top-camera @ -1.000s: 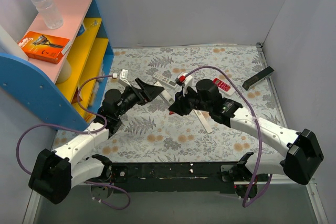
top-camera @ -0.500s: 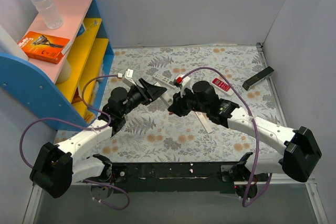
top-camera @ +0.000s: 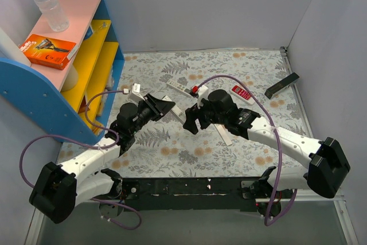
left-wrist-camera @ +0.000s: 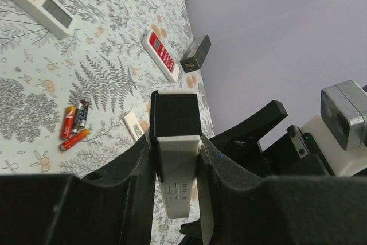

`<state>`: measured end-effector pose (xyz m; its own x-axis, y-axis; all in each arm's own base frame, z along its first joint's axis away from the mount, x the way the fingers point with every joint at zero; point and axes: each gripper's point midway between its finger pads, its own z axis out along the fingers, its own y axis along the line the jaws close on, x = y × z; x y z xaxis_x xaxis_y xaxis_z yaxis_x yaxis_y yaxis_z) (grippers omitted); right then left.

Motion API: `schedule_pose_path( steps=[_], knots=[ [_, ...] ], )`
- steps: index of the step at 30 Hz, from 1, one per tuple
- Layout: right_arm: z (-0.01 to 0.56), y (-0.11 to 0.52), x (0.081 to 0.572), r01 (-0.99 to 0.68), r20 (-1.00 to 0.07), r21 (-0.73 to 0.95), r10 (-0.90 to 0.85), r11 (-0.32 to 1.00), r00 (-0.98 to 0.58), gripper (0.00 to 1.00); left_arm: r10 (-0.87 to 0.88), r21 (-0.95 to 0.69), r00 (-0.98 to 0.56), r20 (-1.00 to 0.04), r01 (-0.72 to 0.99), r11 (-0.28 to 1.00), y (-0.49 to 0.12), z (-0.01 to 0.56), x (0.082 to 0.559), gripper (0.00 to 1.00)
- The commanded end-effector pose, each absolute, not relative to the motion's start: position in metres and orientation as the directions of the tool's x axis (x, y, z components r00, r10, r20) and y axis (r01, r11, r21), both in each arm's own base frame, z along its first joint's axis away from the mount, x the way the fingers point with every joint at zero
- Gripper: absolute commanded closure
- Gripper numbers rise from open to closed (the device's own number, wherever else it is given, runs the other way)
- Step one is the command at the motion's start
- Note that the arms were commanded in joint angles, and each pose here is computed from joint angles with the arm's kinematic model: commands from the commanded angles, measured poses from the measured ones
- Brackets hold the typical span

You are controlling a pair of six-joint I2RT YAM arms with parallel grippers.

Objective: Load the batteries into the remote control
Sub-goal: Adjust the remote control, then pick up the battery from the center of the board.

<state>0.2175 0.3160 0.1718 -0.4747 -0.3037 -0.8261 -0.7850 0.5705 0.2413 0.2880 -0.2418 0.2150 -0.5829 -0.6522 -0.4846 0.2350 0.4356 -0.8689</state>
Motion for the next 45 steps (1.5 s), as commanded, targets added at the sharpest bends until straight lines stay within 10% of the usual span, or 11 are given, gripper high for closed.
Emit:
schedule_pose_path(
  steps=[1,8,26,45],
  knots=[
    [0.187,0.299,0.228,-0.702,-0.814,0.250,-0.247,0.667,-0.525,0.11,-0.714,-0.868,-0.497,-0.492,0.226,0.441,-0.220,0.218,0.290,1.00],
    [0.168,0.253,0.237,-0.545,-0.756,0.256,-0.185,0.799,-0.628,0.03,-0.711,-0.872,-0.508,-0.486,0.222,0.437,-0.210,0.203,0.281,1.00],
    [0.088,0.081,0.257,0.260,-0.513,0.081,0.264,0.962,-0.817,0.49,-0.669,-0.849,-0.528,-0.523,0.256,0.462,-0.212,0.200,0.273,1.00],
    [0.045,0.061,0.293,0.358,-0.413,0.132,0.380,0.924,-0.828,0.78,-0.648,-0.832,-0.528,-0.549,0.274,0.482,-0.214,0.203,0.274,1.00]
  ],
)
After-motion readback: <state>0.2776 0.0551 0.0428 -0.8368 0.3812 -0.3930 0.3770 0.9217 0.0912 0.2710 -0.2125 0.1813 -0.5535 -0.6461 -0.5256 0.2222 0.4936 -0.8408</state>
